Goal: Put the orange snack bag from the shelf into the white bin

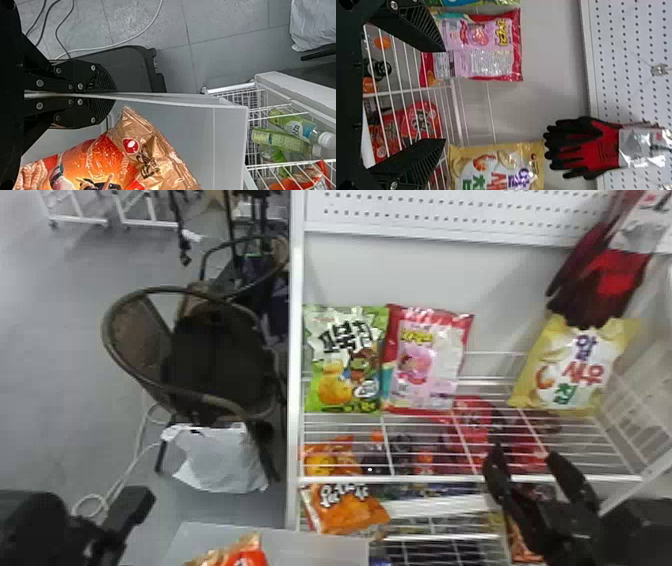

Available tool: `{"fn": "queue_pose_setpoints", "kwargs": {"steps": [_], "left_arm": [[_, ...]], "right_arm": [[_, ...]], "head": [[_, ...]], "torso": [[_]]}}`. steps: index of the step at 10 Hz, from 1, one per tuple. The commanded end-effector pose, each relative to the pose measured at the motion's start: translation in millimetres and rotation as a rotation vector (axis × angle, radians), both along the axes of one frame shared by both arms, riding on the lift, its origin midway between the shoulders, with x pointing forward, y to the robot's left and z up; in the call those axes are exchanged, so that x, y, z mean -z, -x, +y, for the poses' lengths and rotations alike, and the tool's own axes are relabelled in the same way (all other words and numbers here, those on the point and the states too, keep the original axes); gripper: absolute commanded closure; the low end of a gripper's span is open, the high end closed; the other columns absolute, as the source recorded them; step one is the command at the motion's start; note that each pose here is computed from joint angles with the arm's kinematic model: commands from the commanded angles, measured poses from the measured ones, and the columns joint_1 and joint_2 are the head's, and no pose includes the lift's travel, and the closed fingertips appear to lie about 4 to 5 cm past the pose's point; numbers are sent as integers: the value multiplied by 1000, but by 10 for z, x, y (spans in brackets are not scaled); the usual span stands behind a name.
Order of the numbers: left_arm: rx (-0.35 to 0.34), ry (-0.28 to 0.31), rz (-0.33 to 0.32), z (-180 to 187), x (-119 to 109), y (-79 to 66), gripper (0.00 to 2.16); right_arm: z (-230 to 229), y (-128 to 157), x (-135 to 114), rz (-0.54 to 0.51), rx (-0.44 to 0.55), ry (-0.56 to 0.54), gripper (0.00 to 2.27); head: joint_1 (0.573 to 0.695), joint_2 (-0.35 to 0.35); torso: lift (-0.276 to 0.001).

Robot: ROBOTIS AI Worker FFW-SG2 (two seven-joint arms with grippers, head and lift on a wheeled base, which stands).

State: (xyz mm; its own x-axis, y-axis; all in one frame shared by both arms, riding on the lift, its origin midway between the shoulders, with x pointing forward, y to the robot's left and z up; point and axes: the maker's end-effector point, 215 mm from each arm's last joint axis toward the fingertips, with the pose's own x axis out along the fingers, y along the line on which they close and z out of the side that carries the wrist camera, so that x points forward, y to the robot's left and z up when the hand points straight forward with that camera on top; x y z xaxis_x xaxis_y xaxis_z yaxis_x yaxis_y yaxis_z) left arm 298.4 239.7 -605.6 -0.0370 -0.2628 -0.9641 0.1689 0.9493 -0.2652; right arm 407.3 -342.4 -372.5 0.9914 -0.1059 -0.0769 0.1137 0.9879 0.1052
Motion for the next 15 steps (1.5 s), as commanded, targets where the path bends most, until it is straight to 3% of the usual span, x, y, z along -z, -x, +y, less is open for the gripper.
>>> {"fn": "queue_pose_setpoints", "kwargs": {"steps": [1, 6, 15], "left_arm": [[1, -1, 4, 2, 2, 24, 2135], [-4, 1, -3, 19, -20, -4, 2135], [-22, -8, -4, 102, -23, -36, 2135]], "right_arm": [[-228, 128, 76, -20, 33, 13, 80], [-481, 335, 104, -45, 47, 9, 80], [-509, 405, 259, -21, 59, 3, 80]], "head": [[695, -151], [695, -250], [695, -252]], "torso": [[1], [1], [1]]}}
